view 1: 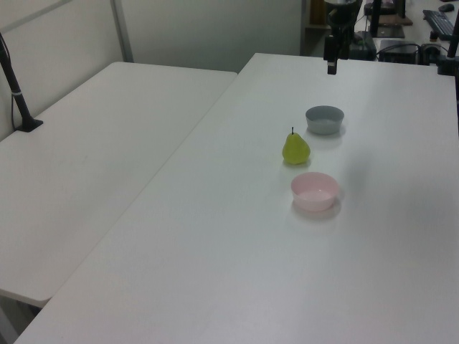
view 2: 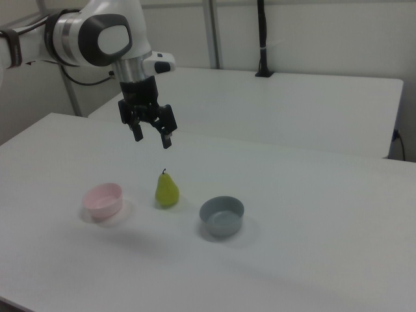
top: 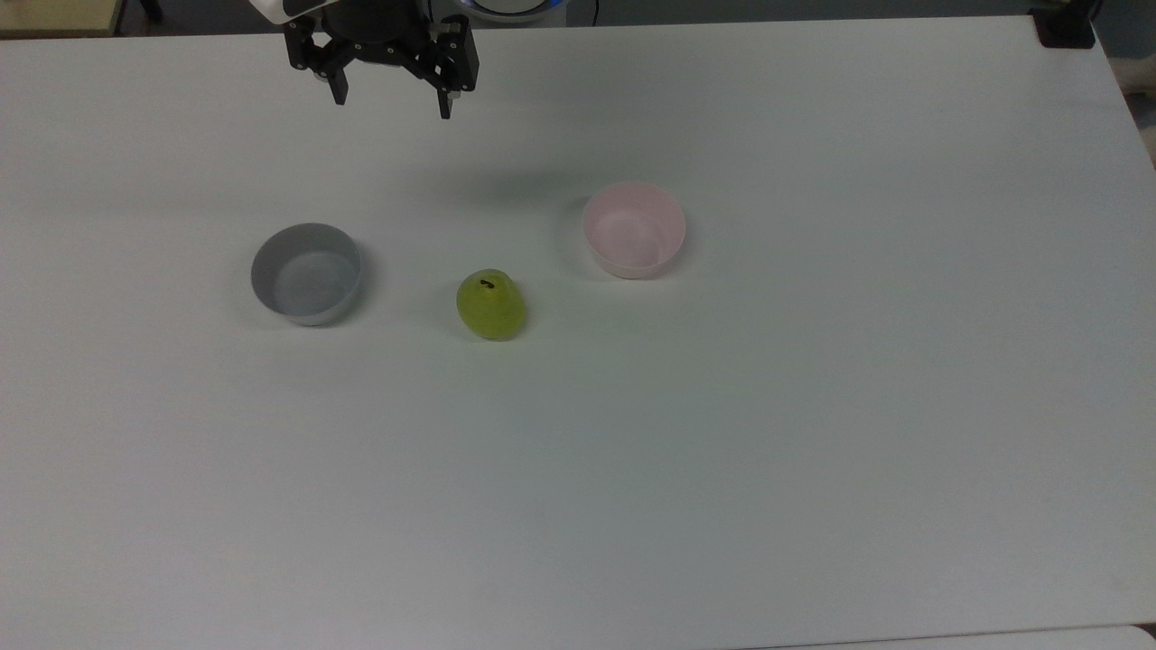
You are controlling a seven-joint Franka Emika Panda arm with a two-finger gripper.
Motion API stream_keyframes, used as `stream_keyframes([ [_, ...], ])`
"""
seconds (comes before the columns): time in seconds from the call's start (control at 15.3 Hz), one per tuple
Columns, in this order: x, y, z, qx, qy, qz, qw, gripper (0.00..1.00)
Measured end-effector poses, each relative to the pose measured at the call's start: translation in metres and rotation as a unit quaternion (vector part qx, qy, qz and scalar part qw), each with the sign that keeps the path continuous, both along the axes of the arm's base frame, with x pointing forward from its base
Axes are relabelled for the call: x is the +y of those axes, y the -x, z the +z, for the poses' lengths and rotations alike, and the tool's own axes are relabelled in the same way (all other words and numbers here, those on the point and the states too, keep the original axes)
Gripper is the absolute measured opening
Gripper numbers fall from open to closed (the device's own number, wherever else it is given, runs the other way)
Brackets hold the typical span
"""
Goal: Place the pear in the bowl
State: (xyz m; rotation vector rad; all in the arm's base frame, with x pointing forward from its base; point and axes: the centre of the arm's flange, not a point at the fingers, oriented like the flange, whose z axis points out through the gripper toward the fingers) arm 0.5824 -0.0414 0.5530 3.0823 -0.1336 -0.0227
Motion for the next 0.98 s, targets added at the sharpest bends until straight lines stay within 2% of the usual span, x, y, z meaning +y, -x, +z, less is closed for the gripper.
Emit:
stream_keyframes([
  [0.65,-0.011,0.000,0.003,-0.004,0.001,-0.009,1.0000,1.00],
  [0.98,-0.009,0.000,0.003,-0.003,0.001,0.008,1.0000,1.00],
])
